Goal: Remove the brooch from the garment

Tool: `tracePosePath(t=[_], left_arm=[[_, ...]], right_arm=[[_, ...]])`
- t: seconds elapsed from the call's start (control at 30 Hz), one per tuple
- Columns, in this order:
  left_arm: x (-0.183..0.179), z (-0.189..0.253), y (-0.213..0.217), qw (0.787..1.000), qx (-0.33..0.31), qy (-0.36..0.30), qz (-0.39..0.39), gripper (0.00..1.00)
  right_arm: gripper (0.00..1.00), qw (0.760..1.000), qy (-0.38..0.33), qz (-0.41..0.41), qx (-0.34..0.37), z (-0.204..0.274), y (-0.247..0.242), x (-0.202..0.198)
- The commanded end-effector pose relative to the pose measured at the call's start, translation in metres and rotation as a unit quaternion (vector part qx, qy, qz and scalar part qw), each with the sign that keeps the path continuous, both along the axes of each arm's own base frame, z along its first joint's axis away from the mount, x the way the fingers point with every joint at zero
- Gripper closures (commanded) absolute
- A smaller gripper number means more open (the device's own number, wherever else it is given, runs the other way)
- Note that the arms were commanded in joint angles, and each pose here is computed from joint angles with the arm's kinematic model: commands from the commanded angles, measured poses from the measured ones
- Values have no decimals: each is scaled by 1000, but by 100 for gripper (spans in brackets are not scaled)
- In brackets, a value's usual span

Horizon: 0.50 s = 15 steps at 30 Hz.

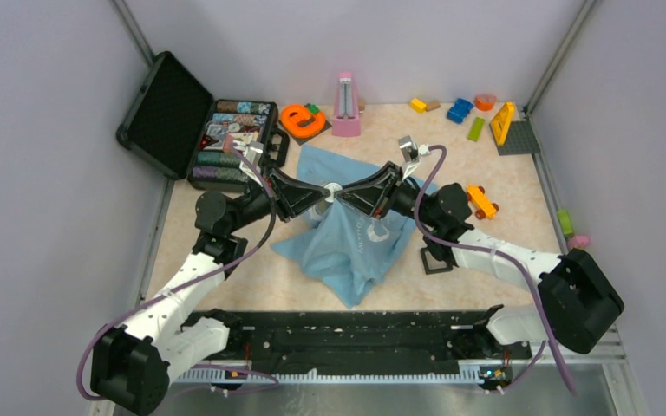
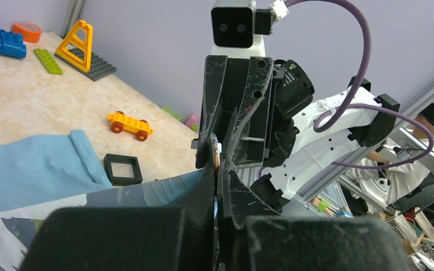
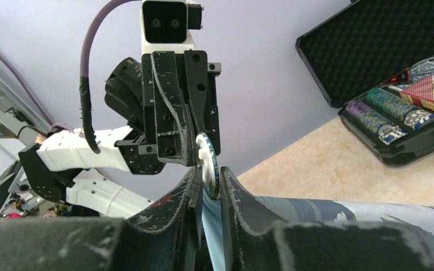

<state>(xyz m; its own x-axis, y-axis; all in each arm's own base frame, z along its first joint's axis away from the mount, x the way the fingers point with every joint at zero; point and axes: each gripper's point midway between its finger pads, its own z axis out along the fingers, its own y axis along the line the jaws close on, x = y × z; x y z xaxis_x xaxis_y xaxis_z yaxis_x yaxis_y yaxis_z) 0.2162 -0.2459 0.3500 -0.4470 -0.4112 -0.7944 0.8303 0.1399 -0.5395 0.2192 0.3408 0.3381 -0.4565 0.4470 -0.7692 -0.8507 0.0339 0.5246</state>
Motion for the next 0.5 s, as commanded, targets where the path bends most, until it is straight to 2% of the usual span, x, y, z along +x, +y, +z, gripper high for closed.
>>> tracePosePath(t=[0.0, 0.07, 0.3, 0.4, 0.47], left_arm=[[-9, 17, 1, 999, -14, -40, -7, 100], [-10, 17, 1, 999, -14, -40, -9, 100], [-10, 17, 1, 999, -11, -41, -10, 100], [-10, 18, 1, 999, -12, -43, -10, 100], [-9, 17, 1, 999, -11, -43, -7, 100]], right_arm=[[83, 999, -27, 21, 24, 24, 5, -8], [86, 999, -24, 20, 21, 22, 6, -7], [84, 999, -22, 21, 18, 22, 7, -6], [67, 999, -27, 24, 29, 25, 3, -11], [61, 999, -31, 22, 38, 28, 0, -13]])
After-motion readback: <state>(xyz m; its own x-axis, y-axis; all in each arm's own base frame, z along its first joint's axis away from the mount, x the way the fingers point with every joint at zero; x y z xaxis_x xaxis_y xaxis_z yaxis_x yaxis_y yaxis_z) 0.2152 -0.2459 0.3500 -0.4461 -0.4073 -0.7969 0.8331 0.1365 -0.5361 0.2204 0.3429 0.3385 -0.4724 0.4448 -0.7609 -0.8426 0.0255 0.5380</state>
